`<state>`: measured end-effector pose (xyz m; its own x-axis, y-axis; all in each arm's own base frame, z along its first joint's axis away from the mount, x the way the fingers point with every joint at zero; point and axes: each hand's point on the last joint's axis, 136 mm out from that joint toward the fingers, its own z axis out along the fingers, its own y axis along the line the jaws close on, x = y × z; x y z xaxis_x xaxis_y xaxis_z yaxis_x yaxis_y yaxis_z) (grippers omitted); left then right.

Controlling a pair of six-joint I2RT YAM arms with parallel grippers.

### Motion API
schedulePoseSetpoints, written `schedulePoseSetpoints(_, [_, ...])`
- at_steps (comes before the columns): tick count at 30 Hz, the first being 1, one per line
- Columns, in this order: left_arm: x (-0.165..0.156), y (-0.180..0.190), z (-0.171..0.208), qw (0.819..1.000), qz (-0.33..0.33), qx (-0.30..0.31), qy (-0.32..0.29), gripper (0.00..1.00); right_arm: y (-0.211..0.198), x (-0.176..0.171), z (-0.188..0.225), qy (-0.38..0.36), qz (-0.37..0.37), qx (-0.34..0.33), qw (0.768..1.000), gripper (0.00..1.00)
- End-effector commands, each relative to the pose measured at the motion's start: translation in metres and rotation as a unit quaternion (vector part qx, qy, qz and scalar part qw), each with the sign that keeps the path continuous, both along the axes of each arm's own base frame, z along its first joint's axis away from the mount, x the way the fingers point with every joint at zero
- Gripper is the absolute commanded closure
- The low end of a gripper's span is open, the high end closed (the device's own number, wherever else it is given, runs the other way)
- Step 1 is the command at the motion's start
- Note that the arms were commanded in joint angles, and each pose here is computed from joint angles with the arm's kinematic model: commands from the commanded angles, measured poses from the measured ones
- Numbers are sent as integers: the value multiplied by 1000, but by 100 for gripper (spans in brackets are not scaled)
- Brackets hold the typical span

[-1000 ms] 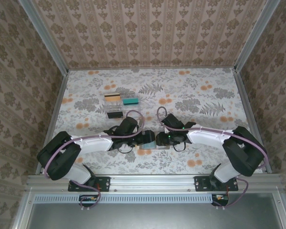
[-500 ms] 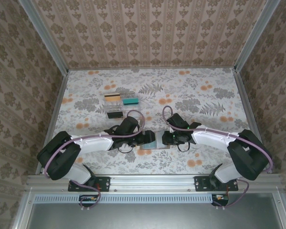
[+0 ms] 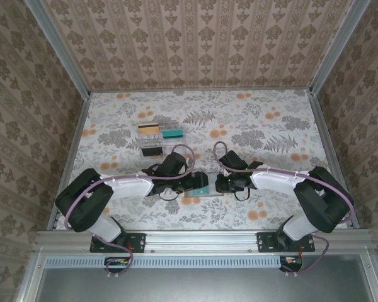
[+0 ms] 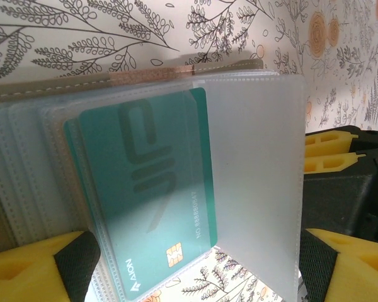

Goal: Take the credit cards out of the card holder

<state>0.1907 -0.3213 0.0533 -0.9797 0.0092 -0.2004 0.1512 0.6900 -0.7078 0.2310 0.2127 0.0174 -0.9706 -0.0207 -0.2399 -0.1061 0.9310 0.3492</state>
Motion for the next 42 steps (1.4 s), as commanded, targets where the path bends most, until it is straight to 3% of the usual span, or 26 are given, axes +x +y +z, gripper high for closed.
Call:
schedulePoseSetpoints(1, [-4, -7, 0, 1000, -23, -1, -1, 12, 3, -7, -13, 18, 11, -1, 1000, 82])
schedulePoseSetpoints(11, [-4, -7, 2, 1000, -24, -6, -5, 3, -6, -5, -6, 7, 1, -12, 1000, 63])
schedulePoseSetpoints(16, [-4, -5, 5, 1000, -22, -3, -10, 3, -25, -2, 8, -11, -21, -20, 1000, 55])
schedulePoseSetpoints(22, [-3, -2, 7, 1000, -19, 0, -16, 4, -31, 5, 40, -47, -33, 3, 998, 54])
schedulePoseSetpoints(27, [3, 7, 15, 1000, -2, 11, -29, 8, -4, 9, 60, -49, -13, 71, 996, 59])
schedulePoseSetpoints(31, [7, 24, 19, 999, 18, 35, -38, 23, 15, 11, 64, -38, -3, 116, 993, 68])
schedulePoseSetpoints(37, [5, 37, 7, 997, 26, 67, -25, 68, 41, 14, 60, -18, 9, 156, 988, 72])
schedulePoseSetpoints(42, [4, 41, -11, 995, 22, 98, -7, 92, 49, 17, 48, 3, 3, 164, 986, 78])
